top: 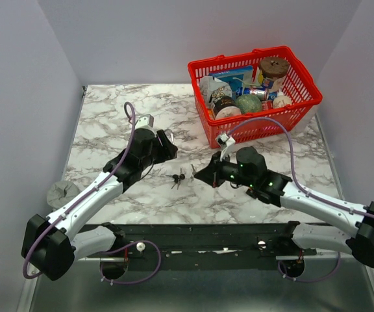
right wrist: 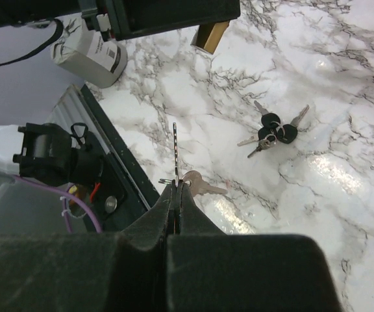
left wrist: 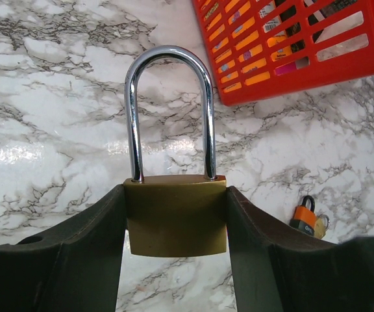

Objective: Unlock with the key

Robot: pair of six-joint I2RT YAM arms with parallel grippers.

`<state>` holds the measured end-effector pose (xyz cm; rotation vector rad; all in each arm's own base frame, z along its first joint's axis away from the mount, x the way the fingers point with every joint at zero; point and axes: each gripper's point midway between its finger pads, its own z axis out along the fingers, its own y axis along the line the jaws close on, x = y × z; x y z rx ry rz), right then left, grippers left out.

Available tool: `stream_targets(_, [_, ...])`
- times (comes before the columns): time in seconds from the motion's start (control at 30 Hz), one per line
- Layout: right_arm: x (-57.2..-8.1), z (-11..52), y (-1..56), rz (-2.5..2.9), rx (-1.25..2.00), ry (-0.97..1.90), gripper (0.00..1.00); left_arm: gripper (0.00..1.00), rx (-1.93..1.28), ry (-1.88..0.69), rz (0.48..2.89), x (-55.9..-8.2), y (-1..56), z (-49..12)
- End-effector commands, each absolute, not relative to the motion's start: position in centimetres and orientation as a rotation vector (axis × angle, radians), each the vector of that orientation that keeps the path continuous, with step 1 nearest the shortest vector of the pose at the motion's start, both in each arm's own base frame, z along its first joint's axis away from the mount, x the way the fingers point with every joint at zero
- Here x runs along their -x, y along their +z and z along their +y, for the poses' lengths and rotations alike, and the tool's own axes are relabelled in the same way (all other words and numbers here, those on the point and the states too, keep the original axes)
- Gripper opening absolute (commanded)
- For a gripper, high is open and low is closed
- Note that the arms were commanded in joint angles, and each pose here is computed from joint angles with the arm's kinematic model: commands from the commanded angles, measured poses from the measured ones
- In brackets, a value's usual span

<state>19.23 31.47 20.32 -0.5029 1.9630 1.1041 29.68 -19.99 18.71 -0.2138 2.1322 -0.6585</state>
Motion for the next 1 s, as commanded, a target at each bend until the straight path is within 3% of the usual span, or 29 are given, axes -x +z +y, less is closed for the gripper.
stream_targets(0.0, [-21.2,33.8,21.0,1.961,0.438,1.125,0.01,0.01,0.221,-0.823,1.988,-30.5,22.0,-21.4])
stream_targets(0.5, [-22.0,38.6,18.7,2.075,0.469,1.339,0.01,0.01,0.191,-0.794,1.948,-30.4,21.7,-20.7])
stream_targets(0.97, [-22.9,39.4,17.6,2.124,0.432,1.355,0.01,0.01,0.179,-0.79,1.945,-30.4,21.9,-20.7])
